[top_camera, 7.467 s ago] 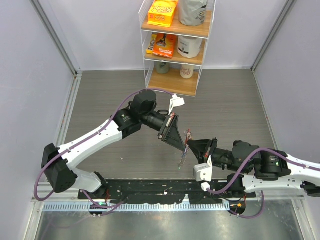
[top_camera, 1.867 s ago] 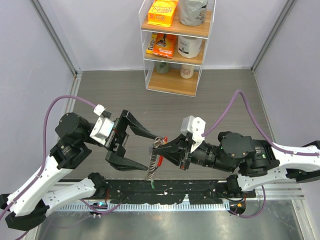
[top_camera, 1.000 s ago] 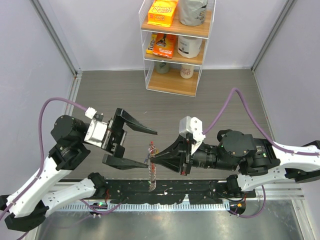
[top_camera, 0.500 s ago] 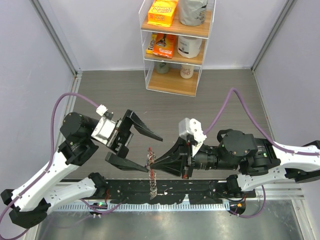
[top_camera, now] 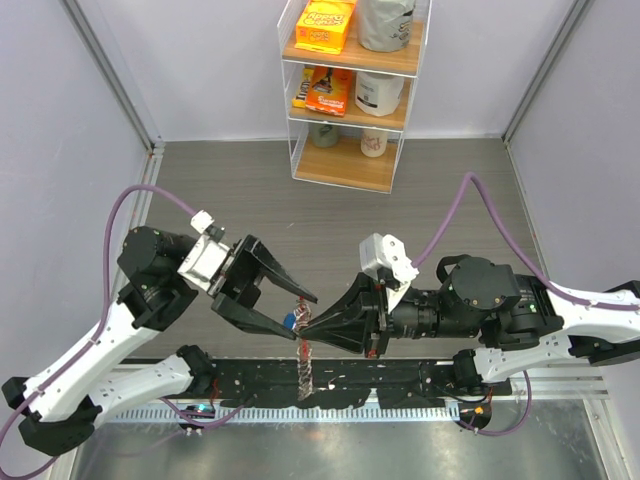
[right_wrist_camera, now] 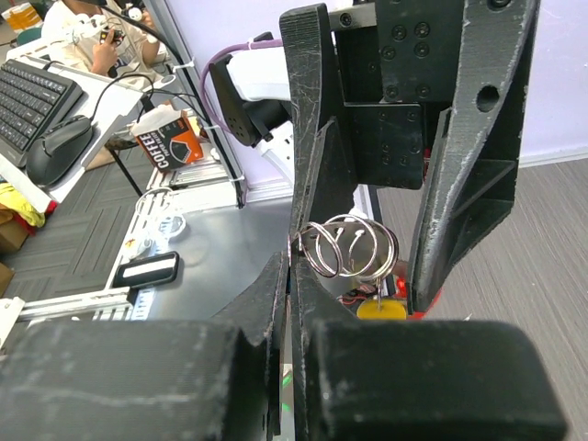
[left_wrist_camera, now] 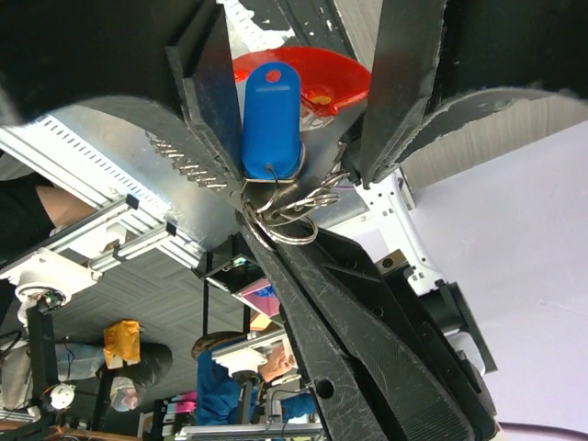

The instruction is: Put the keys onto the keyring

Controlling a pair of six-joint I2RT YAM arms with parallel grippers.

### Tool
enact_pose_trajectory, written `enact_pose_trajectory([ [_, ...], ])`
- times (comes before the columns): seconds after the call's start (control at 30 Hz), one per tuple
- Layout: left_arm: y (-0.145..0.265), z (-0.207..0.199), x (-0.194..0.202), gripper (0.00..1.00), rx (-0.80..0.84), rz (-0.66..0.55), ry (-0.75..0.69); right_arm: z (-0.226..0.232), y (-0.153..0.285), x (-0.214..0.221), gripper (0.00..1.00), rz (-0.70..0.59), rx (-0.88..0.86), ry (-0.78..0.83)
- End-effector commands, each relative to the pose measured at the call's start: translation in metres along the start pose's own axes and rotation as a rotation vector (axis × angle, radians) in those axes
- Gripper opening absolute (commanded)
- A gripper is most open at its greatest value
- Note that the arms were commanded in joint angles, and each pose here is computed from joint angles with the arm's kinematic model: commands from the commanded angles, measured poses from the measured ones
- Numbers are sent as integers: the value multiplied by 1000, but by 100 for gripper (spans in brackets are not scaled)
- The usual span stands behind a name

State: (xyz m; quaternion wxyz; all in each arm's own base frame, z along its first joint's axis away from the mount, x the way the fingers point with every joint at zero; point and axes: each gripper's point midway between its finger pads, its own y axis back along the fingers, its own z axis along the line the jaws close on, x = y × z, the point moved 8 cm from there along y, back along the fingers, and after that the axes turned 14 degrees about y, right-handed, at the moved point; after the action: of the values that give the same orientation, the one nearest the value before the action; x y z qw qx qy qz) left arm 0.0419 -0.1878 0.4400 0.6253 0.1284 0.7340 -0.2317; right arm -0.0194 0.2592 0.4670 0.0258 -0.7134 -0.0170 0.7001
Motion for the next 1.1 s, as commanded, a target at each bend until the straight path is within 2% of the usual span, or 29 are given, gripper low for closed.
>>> enact_pose_trajectory([
  [0.0,-1,-2,-5,51,34,-5,-25,0,4,-32,6,-125,-13,-6],
  [0.3,-2,-4,-6,17,84,-1,-11,0,10,-27,6,-122,-7,-12],
  [0.4,-3,-8,-4,14,114,17,12,-2,12,-26,5,-132,10,-11],
  [0.5,-4,-9,1,20,129,28,41,-2,13,-24,5,-139,12,-10],
  [0.53,-5,-9,1,16,139,34,46,-3,14,-25,5,-141,12,-9],
  [0.57,-5,-10,3,0,147,37,48,-2,13,-24,5,-138,10,-7],
  [0.97,-12,-17,7,0,214,47,65,-3,16,-28,6,-152,10,9],
  [1.07,-12,-16,6,0,202,15,78,-3,19,-25,6,-148,12,6],
])
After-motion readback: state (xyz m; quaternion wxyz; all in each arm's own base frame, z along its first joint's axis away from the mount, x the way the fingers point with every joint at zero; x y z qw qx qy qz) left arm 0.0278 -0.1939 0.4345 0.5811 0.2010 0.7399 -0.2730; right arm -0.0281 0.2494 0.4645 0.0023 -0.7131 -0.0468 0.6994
